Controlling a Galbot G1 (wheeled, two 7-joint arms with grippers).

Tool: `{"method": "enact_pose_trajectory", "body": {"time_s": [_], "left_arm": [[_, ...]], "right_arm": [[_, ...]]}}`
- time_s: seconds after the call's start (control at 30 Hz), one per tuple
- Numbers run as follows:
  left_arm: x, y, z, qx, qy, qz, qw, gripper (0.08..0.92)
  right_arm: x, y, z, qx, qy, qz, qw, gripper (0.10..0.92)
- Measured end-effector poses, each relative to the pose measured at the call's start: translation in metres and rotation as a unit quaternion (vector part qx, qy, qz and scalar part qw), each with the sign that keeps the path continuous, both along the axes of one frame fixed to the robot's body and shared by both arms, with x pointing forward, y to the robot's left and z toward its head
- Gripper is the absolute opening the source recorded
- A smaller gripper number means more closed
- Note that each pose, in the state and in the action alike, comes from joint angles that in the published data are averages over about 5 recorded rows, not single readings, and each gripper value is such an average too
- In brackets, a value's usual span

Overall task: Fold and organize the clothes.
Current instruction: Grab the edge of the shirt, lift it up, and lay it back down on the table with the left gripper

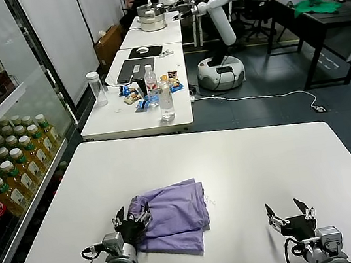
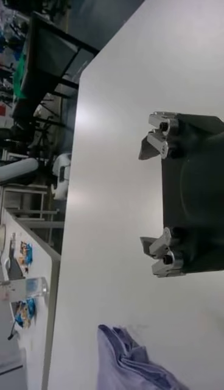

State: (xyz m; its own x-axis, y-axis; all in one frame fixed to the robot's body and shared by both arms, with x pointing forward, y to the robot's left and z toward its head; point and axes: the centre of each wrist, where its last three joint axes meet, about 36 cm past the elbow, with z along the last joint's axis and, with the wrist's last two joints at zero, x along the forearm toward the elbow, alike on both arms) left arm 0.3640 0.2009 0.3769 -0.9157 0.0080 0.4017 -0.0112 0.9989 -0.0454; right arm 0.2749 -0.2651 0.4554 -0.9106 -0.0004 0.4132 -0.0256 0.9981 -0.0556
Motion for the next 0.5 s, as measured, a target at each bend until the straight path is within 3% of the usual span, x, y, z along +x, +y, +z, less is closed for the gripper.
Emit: {"method": "enact_pose_trajectory", "body": {"time_s": [0.17,0.5], "left_arm": [[-0.003,0.001,-0.002,-0.005,0.014,0.0,1.0,0.714],[0.006,0.014,0.003,-0.057,0.029,0.007,0.998,0.42]], "right_arm": [[0.0,-0.001,0.001,-0.001,-0.002,-0.001,1.0,0.823],[-0.002,0.0,0.003,0.001,-0.003,-0.002,1.0,0.823]]}}
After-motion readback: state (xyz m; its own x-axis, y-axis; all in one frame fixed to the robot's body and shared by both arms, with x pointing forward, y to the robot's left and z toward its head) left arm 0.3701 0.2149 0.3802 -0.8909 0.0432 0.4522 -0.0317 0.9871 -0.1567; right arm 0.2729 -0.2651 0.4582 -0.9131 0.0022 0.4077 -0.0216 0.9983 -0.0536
